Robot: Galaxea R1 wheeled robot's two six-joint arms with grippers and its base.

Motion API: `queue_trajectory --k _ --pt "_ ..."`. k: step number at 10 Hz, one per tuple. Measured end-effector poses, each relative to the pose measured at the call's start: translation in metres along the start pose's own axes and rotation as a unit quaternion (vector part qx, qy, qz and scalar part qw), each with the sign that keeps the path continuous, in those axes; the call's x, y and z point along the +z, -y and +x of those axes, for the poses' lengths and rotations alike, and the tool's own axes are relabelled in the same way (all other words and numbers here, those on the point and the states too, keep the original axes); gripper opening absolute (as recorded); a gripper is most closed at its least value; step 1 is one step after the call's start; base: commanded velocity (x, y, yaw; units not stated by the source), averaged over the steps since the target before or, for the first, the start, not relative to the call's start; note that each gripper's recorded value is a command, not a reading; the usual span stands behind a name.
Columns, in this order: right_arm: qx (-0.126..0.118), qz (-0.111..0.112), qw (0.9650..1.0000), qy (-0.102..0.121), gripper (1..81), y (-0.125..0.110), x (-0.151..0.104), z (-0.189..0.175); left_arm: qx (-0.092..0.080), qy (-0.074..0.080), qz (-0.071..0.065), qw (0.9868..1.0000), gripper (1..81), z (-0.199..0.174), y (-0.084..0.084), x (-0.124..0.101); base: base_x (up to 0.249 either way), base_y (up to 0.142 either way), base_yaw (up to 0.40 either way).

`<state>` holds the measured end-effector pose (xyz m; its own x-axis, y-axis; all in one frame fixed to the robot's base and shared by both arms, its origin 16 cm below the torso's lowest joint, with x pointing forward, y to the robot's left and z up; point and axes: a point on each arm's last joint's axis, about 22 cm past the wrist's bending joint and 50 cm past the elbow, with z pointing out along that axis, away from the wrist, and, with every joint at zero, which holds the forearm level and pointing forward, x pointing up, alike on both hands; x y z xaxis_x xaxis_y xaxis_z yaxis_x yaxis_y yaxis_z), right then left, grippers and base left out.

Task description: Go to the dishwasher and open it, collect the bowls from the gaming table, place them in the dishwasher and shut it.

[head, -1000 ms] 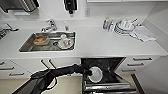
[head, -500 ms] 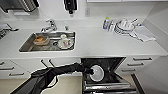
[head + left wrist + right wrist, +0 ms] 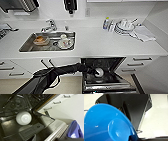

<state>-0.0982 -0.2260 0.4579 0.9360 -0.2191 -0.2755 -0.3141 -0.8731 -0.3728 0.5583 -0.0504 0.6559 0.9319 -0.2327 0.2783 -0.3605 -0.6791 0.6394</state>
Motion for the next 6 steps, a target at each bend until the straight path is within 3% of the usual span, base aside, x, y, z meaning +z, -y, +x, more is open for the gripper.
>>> queue_trajectory --k 3,5,6 --pt "0.0 -0.001 1.0 -0.001 1.0 -0.001 -0.001 0.001 -0.013 0.022 -0.015 0.9996 81.1 -0.041 -0.003 0.009 0.0 0.0 0.0" --pt "-0.001 -0.001 1.0 -0.005 1.0 -0.009 -0.01 0.009 -0.005 0.033 -0.042 0.9986 81.1 -0.065 -0.018 0.0 0.0 0.0 0.0" --pt "-0.002 0.005 1.0 -0.008 1.0 -0.011 -0.018 0.018 0.003 0.041 -0.058 0.9975 81.1 -0.083 -0.028 -0.007 0.0 0.0 0.0"
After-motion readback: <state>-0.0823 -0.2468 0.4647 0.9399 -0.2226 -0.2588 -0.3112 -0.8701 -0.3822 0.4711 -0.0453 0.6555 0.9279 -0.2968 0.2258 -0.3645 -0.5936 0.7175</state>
